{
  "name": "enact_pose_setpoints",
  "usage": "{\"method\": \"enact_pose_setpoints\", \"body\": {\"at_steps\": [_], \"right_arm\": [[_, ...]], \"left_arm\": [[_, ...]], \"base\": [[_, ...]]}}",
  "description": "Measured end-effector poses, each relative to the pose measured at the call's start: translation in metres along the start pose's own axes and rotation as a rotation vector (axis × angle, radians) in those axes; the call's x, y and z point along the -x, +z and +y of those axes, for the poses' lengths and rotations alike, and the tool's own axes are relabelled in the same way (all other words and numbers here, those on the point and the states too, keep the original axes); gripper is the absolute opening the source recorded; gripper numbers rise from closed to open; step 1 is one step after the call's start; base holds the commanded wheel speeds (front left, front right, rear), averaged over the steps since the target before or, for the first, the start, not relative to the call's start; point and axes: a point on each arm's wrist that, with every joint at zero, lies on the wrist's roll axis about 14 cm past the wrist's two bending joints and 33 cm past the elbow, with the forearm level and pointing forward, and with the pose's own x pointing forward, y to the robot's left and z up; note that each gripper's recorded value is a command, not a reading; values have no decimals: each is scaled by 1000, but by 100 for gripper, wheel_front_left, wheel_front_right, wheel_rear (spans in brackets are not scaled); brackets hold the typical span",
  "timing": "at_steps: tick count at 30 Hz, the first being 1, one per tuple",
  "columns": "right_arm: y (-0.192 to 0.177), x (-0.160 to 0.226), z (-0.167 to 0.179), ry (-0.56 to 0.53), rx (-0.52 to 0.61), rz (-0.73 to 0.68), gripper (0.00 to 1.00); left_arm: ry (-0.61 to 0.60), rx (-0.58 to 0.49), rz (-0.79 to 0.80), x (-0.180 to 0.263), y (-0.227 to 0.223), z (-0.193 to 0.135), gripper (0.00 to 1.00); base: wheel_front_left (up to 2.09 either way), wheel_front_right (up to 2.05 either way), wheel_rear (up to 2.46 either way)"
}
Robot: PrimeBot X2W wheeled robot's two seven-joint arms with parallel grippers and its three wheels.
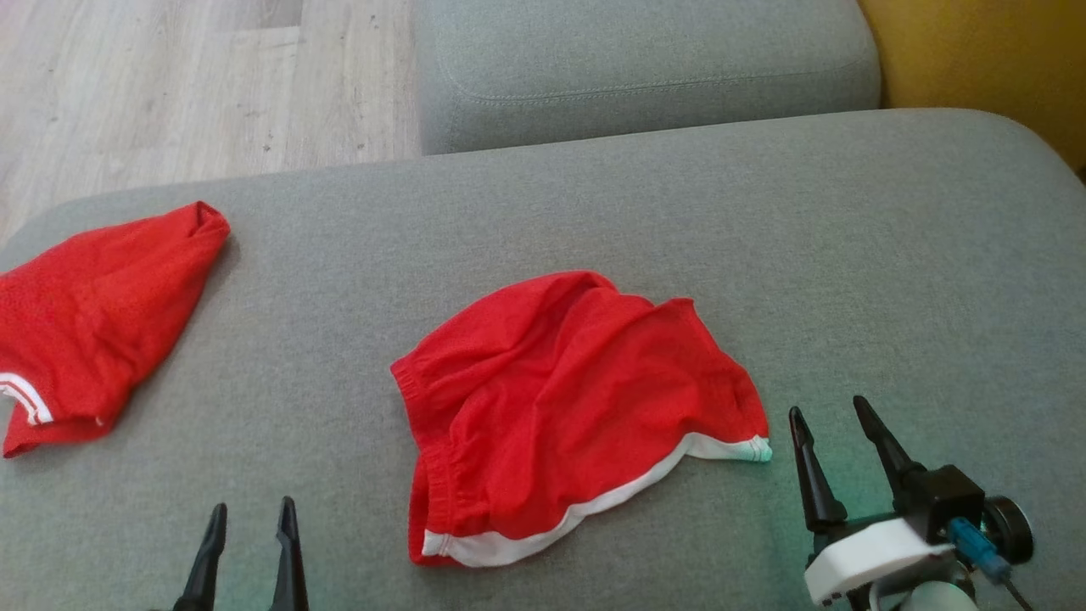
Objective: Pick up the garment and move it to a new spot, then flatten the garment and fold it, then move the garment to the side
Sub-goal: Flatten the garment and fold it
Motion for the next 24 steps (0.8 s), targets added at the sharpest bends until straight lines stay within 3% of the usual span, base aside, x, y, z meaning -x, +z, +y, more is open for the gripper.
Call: {"method": "enact_pose_setpoints", "body": {"at_steps": [10,14,18,24], "right_arm": [[-3,0,2,1,-38,9,100],[1,0,3,-6,-96,-10,100],[-16,-2,12,37,-114,108,100],[-52,-2,15,76,-78,309,100]], "left_arm": [[-46,10,-16,-3,5,-9,100],[-103,78,0,-2,0,-27,100],[-265,118,207,23,-42,-68,100],[-337,108,302,29,-57,-72,100]], "base": [[0,0,0],[0,0,0],[0,0,0],[0,0,0]]}}
